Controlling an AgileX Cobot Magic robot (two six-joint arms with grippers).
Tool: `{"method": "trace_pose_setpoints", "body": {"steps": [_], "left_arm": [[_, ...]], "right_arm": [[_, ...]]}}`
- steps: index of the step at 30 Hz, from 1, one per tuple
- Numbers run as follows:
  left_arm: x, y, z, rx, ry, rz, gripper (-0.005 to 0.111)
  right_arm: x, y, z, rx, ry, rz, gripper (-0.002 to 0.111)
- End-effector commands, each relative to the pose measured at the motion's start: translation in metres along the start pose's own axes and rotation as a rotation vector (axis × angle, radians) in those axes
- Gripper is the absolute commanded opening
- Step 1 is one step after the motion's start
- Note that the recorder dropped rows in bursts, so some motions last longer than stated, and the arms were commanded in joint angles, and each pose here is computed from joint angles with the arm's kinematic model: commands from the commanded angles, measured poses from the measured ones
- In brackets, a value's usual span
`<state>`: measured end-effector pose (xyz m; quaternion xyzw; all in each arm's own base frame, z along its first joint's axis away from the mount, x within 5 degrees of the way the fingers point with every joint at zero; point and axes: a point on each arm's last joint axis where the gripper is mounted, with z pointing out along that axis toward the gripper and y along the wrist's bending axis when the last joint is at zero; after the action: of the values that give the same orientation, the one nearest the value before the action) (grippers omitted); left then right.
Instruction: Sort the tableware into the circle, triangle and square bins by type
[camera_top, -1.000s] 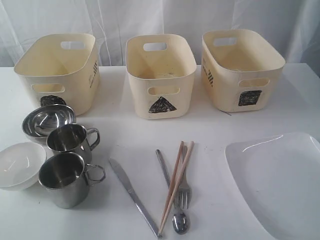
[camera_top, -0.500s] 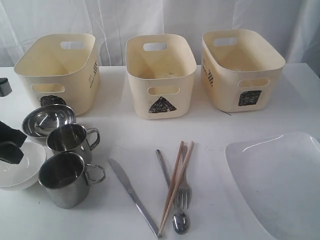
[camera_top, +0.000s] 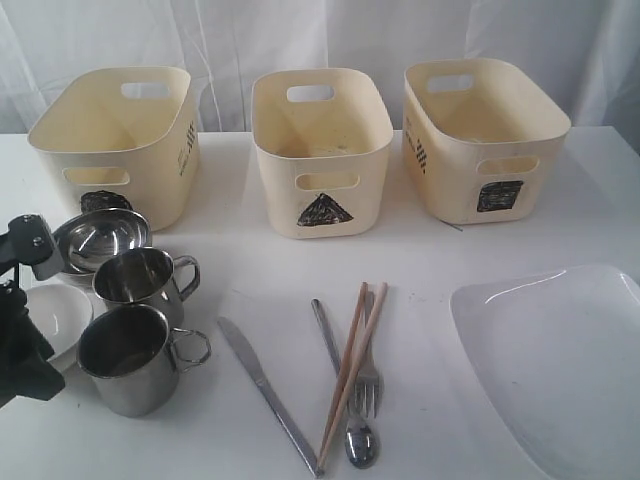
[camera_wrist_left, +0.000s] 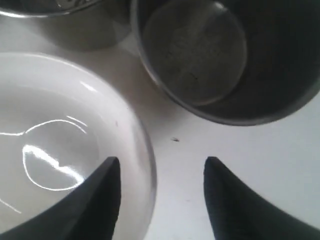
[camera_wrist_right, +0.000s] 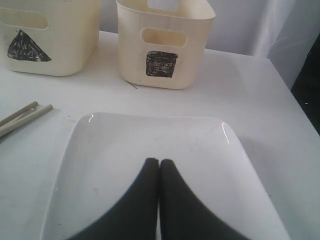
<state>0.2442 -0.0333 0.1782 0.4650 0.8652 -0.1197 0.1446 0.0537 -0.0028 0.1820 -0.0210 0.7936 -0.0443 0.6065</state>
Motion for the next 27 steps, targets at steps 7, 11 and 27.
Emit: {"method": "trace_pose_setpoints", "body": {"steps": [7,11,27], "left_arm": [[0.007,0.008,0.013,-0.072,0.034,0.051,0.022],[0.009,0.001,0.009,0.004,0.072,0.076,0.0],[-0.052,0.014,-0.175,-1.056,-0.567,0.041,0.0]], "right_arm": [[0.0,0.0,0.0,0.006,-0.008,-0.004,0.0],[0.0,0.0,0.0,0.006,-0.008,-0.004,0.0],[0.0,0.0,0.0,0.006,-0.008,-0.004,0.0]]}}
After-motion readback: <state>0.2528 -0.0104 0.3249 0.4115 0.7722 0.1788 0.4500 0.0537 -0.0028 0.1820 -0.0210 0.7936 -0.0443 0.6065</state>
